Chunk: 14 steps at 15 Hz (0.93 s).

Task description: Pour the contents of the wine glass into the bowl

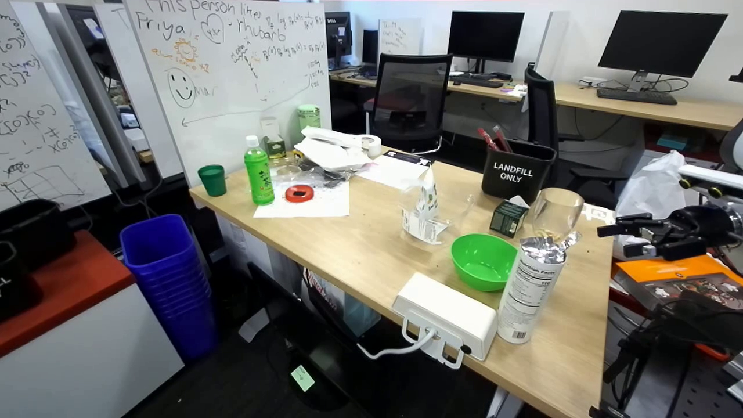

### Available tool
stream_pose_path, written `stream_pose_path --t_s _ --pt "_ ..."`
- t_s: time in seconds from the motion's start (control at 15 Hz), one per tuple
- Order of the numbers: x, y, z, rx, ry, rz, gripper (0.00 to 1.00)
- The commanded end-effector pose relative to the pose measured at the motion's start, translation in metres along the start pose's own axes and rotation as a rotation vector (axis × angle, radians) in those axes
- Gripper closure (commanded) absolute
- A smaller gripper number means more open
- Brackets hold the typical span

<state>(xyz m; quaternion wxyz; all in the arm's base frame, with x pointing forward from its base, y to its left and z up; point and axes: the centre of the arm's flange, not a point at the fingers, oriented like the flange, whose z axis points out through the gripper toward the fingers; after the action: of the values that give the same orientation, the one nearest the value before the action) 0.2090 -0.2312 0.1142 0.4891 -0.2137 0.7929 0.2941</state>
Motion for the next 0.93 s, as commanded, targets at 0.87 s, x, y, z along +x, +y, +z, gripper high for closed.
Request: stream_pose_path --t_s 0.87 --pt "0.049 -0.059 0.07 0.028 0.023 0.175 0.0"
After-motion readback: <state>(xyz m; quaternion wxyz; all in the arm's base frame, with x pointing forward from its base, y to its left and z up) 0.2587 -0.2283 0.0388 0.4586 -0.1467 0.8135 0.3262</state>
